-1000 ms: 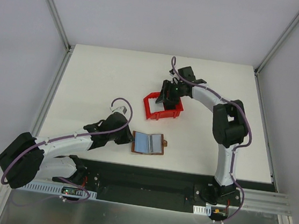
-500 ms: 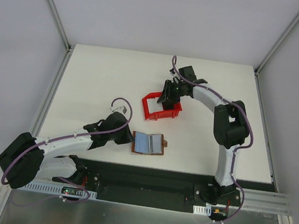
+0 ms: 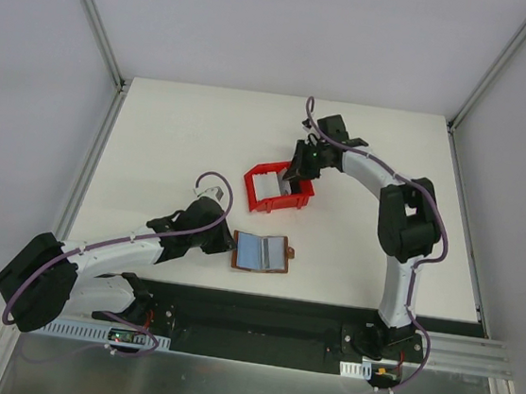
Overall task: Put the credit cards into the card holder
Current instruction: Pick up the credit card from the storage box, then insert the credit card into the card holder.
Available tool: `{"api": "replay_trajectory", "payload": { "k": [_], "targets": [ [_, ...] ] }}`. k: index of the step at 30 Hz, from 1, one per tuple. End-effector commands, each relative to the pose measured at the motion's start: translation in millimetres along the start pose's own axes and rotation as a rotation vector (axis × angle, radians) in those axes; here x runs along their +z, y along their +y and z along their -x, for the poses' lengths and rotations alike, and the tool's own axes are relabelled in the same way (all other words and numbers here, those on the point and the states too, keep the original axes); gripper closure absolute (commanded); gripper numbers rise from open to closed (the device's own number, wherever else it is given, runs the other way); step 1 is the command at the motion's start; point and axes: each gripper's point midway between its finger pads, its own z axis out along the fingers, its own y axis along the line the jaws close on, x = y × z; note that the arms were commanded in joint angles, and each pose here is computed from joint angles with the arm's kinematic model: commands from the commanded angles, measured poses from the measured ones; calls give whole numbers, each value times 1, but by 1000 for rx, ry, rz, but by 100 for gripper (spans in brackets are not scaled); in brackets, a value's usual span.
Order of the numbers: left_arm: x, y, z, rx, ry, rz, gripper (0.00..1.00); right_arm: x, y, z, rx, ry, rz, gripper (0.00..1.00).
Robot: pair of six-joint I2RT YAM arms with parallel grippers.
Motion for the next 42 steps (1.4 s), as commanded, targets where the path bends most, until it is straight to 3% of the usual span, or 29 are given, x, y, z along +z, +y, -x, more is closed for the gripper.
{"api": "replay_trajectory", "payload": {
  "k": [1,3,11,20,25,32,42],
  "targets": [
    [-3,-10,8,15,-13,-27,100,-31,13,22,-55,-93,-30,96],
    [-2,-9,7,15,-10,-25,100,-37,11,29,-77,-119,-67,100],
    [-2,-4,4,15,-8,-17,100,-71,15,52,-166,-231,-151,100],
    [0,5,-1,5,-4,7,100,-131,62,44,-166,-362,-31,100],
    [1,13,-4,-6,-2,24,100,-129,86,-18,-83,-346,118,100],
    [4,21,-12,-26,12,42,100,-89,110,-108,16,-237,266,100],
    [6,20,-12,-42,19,39,100,-31,83,-174,141,-119,205,99]
  ]
}}
